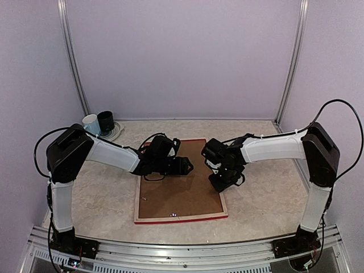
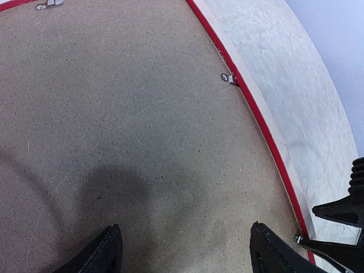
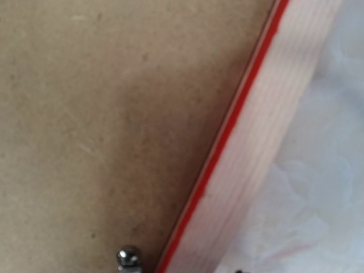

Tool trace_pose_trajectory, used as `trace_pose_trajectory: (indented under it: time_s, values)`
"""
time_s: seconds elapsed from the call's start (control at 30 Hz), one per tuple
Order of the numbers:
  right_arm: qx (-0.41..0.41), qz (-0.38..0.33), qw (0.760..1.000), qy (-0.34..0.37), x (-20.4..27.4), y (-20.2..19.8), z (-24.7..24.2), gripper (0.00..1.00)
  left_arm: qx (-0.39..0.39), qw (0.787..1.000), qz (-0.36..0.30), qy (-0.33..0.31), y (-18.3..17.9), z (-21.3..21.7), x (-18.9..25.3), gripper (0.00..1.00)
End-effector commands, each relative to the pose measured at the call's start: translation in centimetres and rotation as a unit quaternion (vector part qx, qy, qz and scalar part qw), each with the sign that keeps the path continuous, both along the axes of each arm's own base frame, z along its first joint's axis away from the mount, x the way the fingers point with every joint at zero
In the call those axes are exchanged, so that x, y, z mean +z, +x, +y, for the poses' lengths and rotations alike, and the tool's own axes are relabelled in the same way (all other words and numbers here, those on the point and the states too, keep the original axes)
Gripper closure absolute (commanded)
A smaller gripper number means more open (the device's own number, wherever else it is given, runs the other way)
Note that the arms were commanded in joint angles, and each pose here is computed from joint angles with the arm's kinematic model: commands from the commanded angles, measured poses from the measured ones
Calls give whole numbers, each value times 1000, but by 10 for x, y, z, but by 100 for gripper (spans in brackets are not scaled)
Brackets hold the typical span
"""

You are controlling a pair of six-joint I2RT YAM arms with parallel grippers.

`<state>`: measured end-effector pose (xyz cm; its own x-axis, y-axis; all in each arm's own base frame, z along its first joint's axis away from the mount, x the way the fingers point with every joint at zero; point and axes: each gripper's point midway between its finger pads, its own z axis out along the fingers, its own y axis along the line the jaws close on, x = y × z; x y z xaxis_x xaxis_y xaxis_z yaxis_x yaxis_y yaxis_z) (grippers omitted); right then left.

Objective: Put the photo into the frame
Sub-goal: Press the fastener onto the backboard.

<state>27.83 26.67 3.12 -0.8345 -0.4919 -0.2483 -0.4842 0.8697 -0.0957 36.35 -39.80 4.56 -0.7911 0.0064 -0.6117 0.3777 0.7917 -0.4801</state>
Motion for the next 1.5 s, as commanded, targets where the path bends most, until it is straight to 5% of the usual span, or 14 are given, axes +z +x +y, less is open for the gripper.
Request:
trace_pose_trajectory:
  time_s: [0.0, 0.43, 0.77, 0.9, 1.17, 1.47]
  values:
    - [-1, 53, 996, -79, -44, -19, -32, 62, 4, 995, 72, 63, -23, 22, -56, 23]
    - [1, 80, 985, -151, -64, -31, -57, 62, 4, 996, 71, 61, -23, 22, -55, 24]
    - [-26, 97, 992, -72, -60, -33, -36, 64, 3, 996, 70, 57, -23, 21, -50, 24]
    - [-34, 75, 990, -113, -51, -25, -50, 69, 2, 996, 69, 56, -24, 21, -48, 23]
    - [-42, 69, 990, -117, -51, -22, -50, 92, 5, 996, 65, 55, -23, 23, -45, 24]
    - [-50, 64, 992, -99, -48, -21, -45, 100, 4, 996, 67, 54, -23, 22, -47, 24]
